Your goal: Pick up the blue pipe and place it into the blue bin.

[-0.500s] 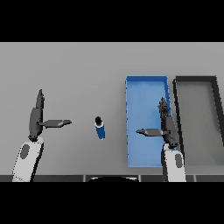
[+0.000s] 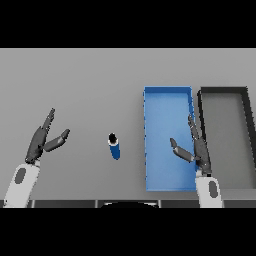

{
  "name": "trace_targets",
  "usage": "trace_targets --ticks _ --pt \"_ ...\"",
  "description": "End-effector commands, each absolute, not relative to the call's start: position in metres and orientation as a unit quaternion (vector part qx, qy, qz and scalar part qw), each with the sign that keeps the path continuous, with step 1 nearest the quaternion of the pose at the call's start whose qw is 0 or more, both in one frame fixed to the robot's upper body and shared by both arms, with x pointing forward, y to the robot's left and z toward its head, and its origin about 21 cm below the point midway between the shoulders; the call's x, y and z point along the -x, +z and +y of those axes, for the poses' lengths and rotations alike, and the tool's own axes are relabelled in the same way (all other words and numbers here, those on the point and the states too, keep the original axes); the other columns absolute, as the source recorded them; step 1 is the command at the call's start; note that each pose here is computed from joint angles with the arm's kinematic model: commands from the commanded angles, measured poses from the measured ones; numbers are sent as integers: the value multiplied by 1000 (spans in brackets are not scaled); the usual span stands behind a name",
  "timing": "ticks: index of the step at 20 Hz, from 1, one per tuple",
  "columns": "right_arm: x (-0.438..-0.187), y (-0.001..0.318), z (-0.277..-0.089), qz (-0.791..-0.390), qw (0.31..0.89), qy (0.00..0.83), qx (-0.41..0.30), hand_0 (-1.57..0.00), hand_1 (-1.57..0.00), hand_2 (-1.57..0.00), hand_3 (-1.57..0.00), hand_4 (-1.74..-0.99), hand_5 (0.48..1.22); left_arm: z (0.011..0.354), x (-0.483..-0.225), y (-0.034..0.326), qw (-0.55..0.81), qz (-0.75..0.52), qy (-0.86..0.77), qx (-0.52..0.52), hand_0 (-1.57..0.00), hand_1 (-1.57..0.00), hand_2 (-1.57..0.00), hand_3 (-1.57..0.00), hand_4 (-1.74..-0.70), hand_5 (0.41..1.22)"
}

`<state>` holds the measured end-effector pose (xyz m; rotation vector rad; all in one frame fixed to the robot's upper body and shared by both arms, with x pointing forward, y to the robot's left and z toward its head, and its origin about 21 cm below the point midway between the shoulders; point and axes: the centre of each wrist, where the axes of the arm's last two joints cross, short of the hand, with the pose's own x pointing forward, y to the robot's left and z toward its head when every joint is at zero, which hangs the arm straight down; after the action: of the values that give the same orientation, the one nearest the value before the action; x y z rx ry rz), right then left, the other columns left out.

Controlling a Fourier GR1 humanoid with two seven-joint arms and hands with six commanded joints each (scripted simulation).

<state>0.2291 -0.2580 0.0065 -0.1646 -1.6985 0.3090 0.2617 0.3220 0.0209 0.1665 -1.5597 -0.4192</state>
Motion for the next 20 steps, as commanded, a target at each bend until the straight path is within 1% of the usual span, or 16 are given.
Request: trace_targets --ticks 1,3,5,8,9,11,13,14,15,17,20 --pt "-228 7 -257 -743 649 142 75 1 1 1 1 -1193 622 324 -261 21 687 -696 -196 -70 1 1 1 1 -959 592" --pt "-225 11 -256 -745 647 143 72 1 1 1 1 -1206 625 319 -263 20 689 -693 -204 -57 1 1 1 1 -960 594" --pt "-227 14 -253 -740 651 149 73 1 1 1 1 -1197 621 320 -259 23 679 -700 -218 -30 1 1 1 1 -966 594" --pt "-228 11 -258 -738 654 148 77 1 1 1 1 -1180 617 319 -249 35 673 -690 -265 6 1 1 1 1 -1007 561" --pt "-230 12 -255 -738 654 150 74 1 1 1 1 -1179 616 313 -247 33 675 -681 -281 20 1 1 1 1 -1026 549" --pt "-229 13 -258 -744 646 153 75 1 1 1 1 -1174 616 301 -236 27 676 -668 -306 51 1 1 1 1 -1071 522" --pt "-229 14 -260 -740 651 153 77 1 1 1 1 -1164 617 283 -231 22 686 -646 -326 76 1 1 1 1 -1113 497" --pt "-229 15 -256 -737 655 151 74 1 1 1 1 -1174 618 272 -226 20 683 -643 -337 84 1 1 1 1 -1126 485" --pt "-229 14 -254 -736 656 152 71 1 1 1 1 -1182 618 268 -226 21 683 -637 -347 84 1 1 1 1 -1132 475" --pt "-228 15 -258 -739 653 146 71 1 1 1 1 -1195 617 255 -225 18 680 -631 -361 95 1 1 1 1 -1138 455" --pt "-227 12 -255 -739 654 145 72 1 1 1 1 -1213 625 230 -228 7 682 -626 -361 113 1 1 1 1 -1146 451"
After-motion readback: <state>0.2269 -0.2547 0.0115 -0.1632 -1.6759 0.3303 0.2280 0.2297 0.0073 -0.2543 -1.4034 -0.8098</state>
